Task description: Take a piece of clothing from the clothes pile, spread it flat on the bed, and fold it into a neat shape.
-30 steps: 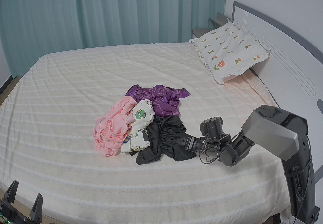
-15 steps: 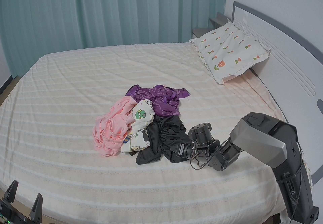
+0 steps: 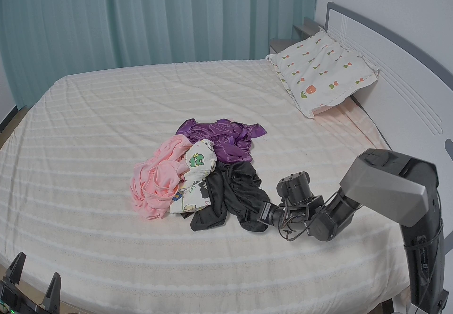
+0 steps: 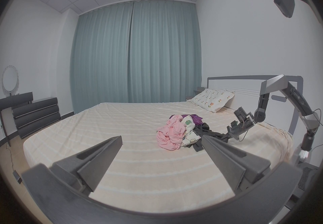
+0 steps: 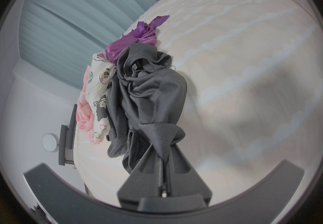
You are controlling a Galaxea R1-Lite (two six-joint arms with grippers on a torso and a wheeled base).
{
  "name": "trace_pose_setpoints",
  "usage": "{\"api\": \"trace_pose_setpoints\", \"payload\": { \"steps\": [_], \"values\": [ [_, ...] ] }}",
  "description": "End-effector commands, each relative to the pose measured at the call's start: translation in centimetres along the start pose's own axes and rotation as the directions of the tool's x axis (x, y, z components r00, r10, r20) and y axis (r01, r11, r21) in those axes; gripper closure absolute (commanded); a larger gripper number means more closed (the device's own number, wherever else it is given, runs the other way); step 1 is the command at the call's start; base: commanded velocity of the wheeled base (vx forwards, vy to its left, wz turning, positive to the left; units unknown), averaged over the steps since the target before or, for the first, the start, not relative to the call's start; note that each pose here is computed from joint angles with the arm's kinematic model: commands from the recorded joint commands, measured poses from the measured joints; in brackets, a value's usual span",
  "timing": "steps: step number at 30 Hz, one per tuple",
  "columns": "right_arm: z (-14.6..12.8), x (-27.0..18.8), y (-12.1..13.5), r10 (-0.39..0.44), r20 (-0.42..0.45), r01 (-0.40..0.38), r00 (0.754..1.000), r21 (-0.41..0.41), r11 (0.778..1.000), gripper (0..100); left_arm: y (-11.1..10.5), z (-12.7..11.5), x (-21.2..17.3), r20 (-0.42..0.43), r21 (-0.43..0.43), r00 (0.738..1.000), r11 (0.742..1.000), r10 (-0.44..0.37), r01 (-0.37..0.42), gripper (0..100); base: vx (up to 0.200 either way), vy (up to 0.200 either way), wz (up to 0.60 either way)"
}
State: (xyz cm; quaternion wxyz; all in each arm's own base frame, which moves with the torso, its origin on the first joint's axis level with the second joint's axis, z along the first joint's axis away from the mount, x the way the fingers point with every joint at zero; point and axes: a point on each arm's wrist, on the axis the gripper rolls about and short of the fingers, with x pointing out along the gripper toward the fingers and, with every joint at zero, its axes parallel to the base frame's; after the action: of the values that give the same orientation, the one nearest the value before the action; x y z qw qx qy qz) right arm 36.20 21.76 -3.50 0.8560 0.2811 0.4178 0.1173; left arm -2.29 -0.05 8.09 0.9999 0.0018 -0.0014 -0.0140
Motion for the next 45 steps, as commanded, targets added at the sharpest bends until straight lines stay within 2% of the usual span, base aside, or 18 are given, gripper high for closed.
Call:
{"api": "trace_pose_setpoints", "payload": {
  "steps": [1,4,5,7,8,9,10,12,15,17,21,22,23,27,31,35,40,45],
  "values": [
    [0.7,-6.7,1.0,0.041,0.016,-0.042,0.999,0.076,0.996,100,0.0,-0.4,0.0,0.002,0.000,1.000,1.000,-0.012,0.012,0,0.000,0.000,0.00],
    [-0.4,-8.1,0.3,0.044,0.013,-0.045,0.999,0.121,0.992,100,0.0,-0.3,0.0,0.010,-0.002,1.000,1.000,-0.010,0.010,0,0.000,0.000,0.00],
    [-0.6,-8.5,0.1,0.055,0.023,-0.058,0.998,0.135,0.989,100,0.0,0.4,-0.2,0.043,-0.011,0.999,1.000,-0.013,0.014,0,0.000,0.000,0.00],
    [-0.6,-9.1,-0.2,0.081,0.054,-0.089,0.995,0.157,0.984,100,0.0,5.8,-1.0,0.162,-0.097,0.987,0.995,-0.015,0.031,0,0.000,0.000,0.00],
    [-0.7,-9.3,-0.3,0.097,0.070,-0.108,0.993,0.169,0.980,100,0.0,7.9,-0.4,0.141,-0.152,0.990,0.988,-0.019,0.041,0,0.000,0.000,0.00],
    [-0.7,-9.3,-0.3,0.097,0.070,-0.108,0.993,0.169,0.980,100,0.0,7.9,-0.4,0.141,-0.152,0.990,0.988,-0.019,0.041,0,0.000,0.000,0.00],
    [-0.9,-9.4,-0.5,0.116,0.086,-0.130,0.990,0.186,0.974,100,0.0,8.4,1.8,0.013,-0.166,1.000,0.986,-0.015,0.017,0,0.000,0.000,0.00],
    [-1.4,-9.7,-0.9,0.120,0.086,-0.134,0.989,0.191,0.972,100,0.0,8.0,3.8,-0.116,-0.123,0.992,0.992,-0.046,0.032,0,0.000,0.000,0.00],
    [-1.3,-10.0,-0.8,0.134,0.095,-0.150,0.986,0.187,0.971,100,-0.2,7.7,5.7,-0.211,-0.133,0.968,0.985,-0.137,0.110,0,0.000,0.000,0.00],
    [-1.3,-10.2,-0.6,0.147,0.096,-0.162,0.984,0.183,0.970,100,-0.7,7.6,7.9,-0.273,-0.141,0.939,0.974,-0.208,0.175,0,0.000,0.000,0.00],
    [-1.2,-10.2,-0.5,0.150,0.097,-0.166,0.984,0.184,0.969,100,-1.8,7.1,10.9,-0.364,-0.154,0.886,0.956,-0.289,0.249,0,0.000,0.000,0.00],
    [-1.1,-10.3,-0.6,0.149,0.100,-0.166,0.984,0.185,0.969,100,-2.8,6.4,12.6,-0.433,-0.168,0.840,0.945,-0.326,0.281,0,0.000,0.000,0.00],
    [-1.1,-10.3,-0.7,0.148,0.102,-0.165,0.984,0.187,0.968,100,-3.4,5.8,13.6,-0.468,-0.184,0.814,0.939,-0.345,0.292,0,0.000,0.000,0.00],
    [-1.3,-10.1,-0.9,0.140,0.093,-0.156,0.986,0.192,0.969,100,-5.7,3.7,17.4,-0.540,-0.270,0.747,0.920,-0.388,0.283,0,0.000,0.000,0.00],
    [-1.2,-10.0,-0.9,0.141,0.094,-0.157,0.986,0.194,0.968,100,-7.9,0.8,20.5,-0.588,-0.316,0.702,0.913,-0.402,0.257,0,0.000,0.000,0.00],
    [-1.1,-10.0,-1.0,0.147,0.086,-0.161,0.985,0.196,0.967,100,-9.3,-2.5,23.1,-0.637,-0.290,0.684,0.932,-0.357,0.217,0,0.000,0.000,0.00],
    [-0.8,-10.0,-1.3,0.143,0.091,-0.159,0.986,0.202,0.966,100,-12.0,-5.2,26.5,-0.613,-0.331,0.717,0.932,-0.331,0.148,0,0.000,0.000,0.00],
    [-0.9,-9.9,-1.4,0.140,0.085,-0.155,0.986,0.204,0.967,100,-14.1,-7.8,29.1,-0.632,-0.322,0.711,0.939,-0.310,0.123,0,0.000,0.000,0.00]
  ]
}}
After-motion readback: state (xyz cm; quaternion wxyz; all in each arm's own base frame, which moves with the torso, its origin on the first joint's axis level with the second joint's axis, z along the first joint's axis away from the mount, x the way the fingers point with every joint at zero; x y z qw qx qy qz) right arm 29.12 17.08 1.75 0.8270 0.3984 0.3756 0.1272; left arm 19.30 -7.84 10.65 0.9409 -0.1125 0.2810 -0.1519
